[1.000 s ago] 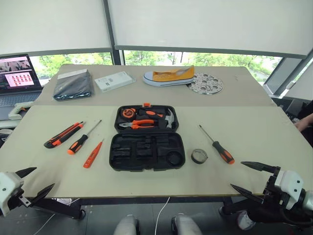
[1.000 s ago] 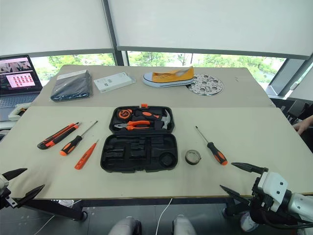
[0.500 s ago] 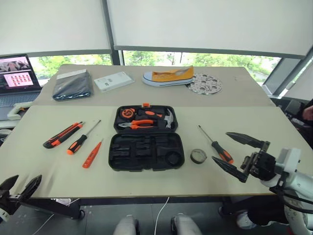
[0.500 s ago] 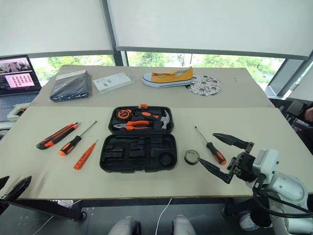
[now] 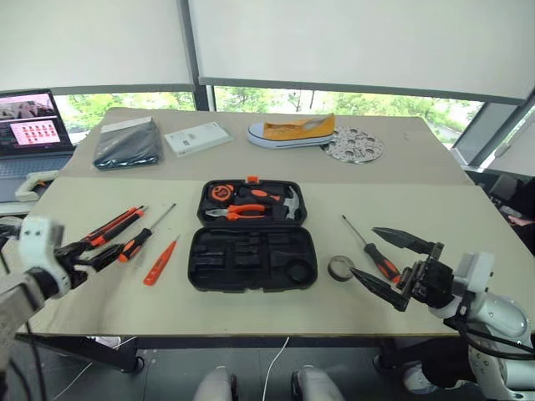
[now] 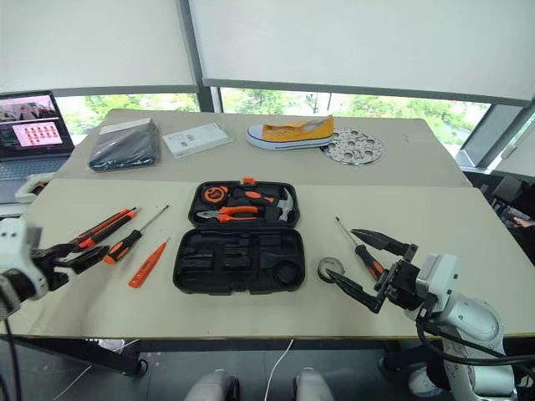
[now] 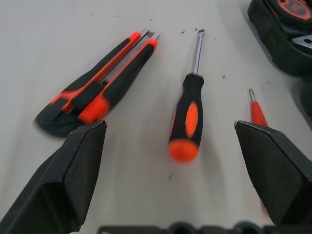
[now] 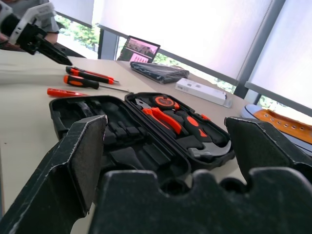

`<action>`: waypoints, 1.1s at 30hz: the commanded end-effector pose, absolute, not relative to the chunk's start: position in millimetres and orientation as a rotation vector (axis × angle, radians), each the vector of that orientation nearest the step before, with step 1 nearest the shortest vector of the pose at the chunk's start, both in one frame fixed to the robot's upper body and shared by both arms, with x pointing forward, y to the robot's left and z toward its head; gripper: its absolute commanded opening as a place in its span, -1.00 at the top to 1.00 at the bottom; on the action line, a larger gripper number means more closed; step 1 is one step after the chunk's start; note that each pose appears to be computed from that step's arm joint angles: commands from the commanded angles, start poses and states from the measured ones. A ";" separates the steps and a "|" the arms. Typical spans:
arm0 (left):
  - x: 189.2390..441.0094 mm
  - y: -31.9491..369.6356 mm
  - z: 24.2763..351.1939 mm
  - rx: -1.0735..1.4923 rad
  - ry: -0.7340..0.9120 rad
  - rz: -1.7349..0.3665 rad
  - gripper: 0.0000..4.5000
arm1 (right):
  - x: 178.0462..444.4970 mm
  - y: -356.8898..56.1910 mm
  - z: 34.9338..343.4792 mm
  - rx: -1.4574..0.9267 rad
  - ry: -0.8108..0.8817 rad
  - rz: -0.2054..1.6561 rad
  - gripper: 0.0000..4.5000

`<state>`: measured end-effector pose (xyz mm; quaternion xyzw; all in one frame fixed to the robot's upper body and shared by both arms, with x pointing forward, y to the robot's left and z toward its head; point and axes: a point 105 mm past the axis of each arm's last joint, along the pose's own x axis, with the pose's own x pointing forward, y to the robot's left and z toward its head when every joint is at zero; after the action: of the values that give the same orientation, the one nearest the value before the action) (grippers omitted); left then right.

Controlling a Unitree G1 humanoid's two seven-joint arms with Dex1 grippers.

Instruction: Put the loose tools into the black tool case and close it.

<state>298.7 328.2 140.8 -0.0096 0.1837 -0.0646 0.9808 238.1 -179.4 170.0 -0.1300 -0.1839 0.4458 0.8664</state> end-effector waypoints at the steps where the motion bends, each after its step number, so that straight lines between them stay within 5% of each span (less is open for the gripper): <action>1: 310.8 323.5 123.8 0.039 0.437 -0.138 -1.00 | 238.1 -177.2 177.5 -0.309 -0.433 0.924 -0.99; 7: 324.4 319.9 104.7 0.059 0.490 -0.147 -1.00 | 239.5 -176.5 176.0 -0.309 -0.436 0.917 -0.99; 14: 329.2 310.9 102.1 0.048 0.461 -0.202 0.09 | 237.9 -178.0 174.3 -0.309 -0.435 0.927 -1.00; 17: 329.7 305.4 126.1 0.052 0.324 -0.281 0.57 | 236.0 -179.3 175.7 -0.309 -0.438 0.940 -1.00; 20: 329.4 285.6 170.7 0.139 0.087 -0.470 0.60 | 236.2 -185.1 180.8 -0.320 -0.437 0.928 -1.00; 24: 329.6 247.8 190.2 0.338 -0.047 -0.730 0.60 | 240.1 -199.4 187.1 -0.331 -0.402 0.902 -1.00; 29: 319.6 179.4 171.1 0.578 0.039 -1.176 0.60 | 244.8 -212.0 191.2 -0.361 -0.329 0.925 -1.00; 33: 342.7 161.5 152.3 0.734 0.088 -1.191 0.60 | 246.9 -209.1 192.4 -0.379 -0.294 0.967 -1.00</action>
<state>332.8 163.5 148.6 0.3061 0.0485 -0.5616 0.7672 247.5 -211.1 182.1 -0.1709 -0.1304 0.4515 0.8660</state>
